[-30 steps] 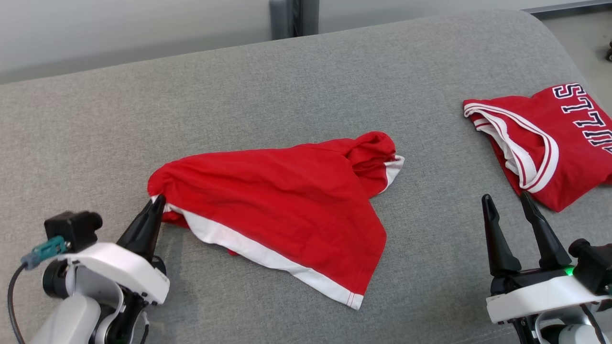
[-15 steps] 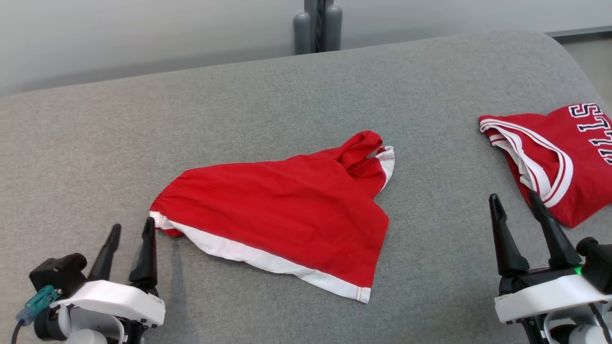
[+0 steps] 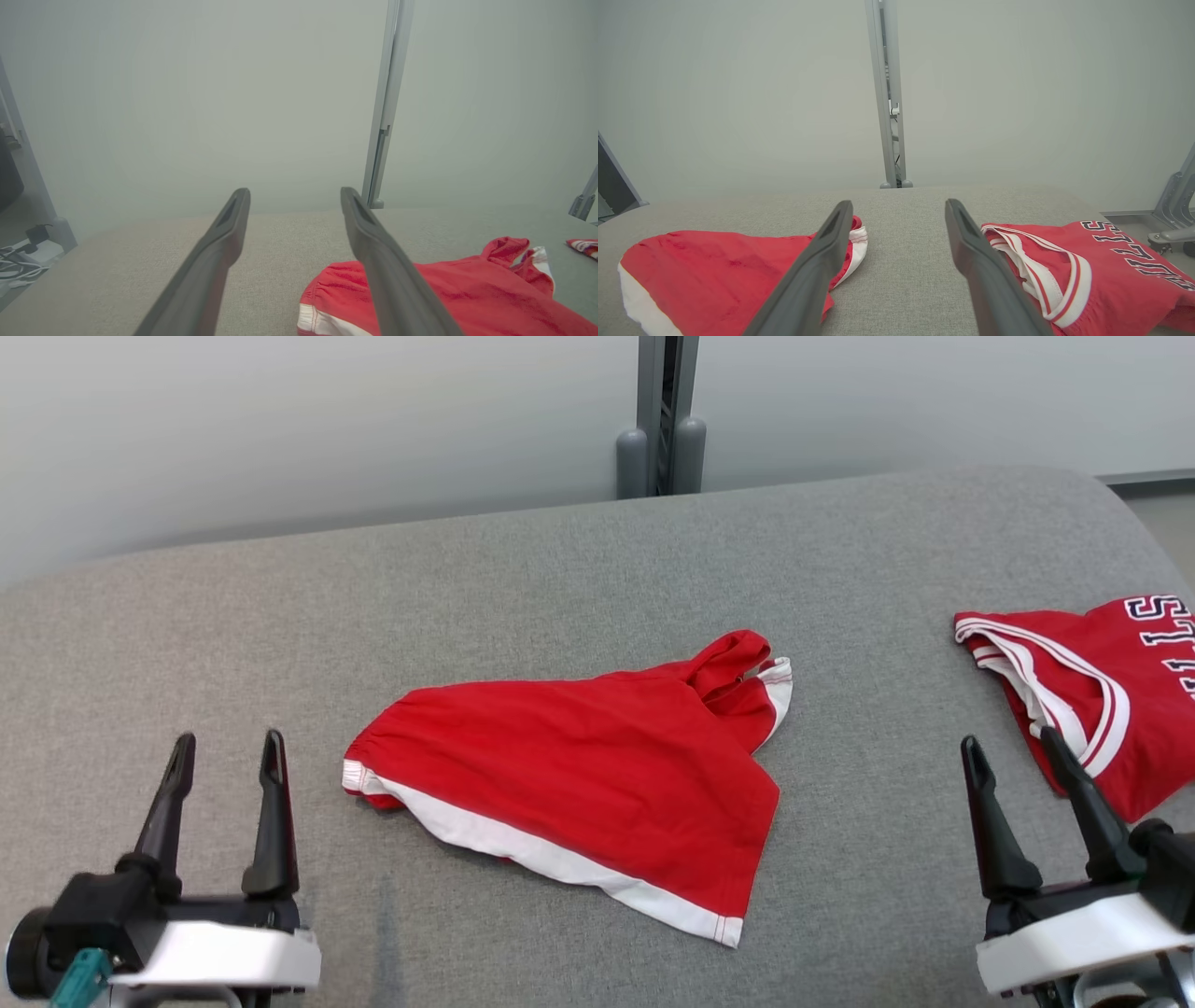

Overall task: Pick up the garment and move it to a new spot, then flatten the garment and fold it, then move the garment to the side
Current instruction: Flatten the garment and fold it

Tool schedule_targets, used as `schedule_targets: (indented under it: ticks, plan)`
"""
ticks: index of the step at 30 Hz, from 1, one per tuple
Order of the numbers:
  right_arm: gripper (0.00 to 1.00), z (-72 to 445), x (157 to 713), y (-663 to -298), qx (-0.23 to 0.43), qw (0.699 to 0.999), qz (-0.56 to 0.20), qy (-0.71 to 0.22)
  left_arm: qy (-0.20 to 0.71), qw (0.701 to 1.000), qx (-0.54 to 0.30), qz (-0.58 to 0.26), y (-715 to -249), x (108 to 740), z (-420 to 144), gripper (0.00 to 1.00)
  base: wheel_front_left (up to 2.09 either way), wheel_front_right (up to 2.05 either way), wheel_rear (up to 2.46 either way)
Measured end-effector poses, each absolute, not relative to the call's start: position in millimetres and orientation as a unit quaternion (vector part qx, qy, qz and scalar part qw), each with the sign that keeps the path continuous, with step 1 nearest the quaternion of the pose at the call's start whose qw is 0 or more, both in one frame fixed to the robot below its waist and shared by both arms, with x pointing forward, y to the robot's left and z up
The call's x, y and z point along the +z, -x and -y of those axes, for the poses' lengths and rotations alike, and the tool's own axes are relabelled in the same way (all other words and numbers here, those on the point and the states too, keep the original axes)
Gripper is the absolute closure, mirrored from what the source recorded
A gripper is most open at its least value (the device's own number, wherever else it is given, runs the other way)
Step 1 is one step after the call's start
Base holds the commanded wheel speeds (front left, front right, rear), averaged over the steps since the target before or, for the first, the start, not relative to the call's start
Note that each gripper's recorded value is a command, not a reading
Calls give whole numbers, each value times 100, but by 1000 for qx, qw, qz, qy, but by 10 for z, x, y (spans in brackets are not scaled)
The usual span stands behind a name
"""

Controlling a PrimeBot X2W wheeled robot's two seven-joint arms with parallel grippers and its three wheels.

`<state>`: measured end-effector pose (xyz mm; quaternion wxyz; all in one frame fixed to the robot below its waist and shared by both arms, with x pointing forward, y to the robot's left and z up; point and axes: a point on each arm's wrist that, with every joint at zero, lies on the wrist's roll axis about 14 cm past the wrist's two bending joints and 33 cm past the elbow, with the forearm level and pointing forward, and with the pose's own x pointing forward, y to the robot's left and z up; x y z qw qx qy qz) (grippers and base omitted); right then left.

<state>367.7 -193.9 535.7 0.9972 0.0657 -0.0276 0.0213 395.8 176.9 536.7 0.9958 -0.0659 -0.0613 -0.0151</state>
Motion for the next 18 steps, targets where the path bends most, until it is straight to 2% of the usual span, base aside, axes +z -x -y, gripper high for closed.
schedule_targets:
  ticks: [8, 18]
  plan:
    - [0, 1937, 5325, -3474, 20, 998, 15, -61, 40, 998, -20, 32, -3688, 5284, -1773, 0, 0, 0, 0]
    - [0, 1945, 5355, -3421, 17, 998, 15, -62, 42, 999, -22, 24, -3637, 5276, -1755, 0, 0, 0, 0]
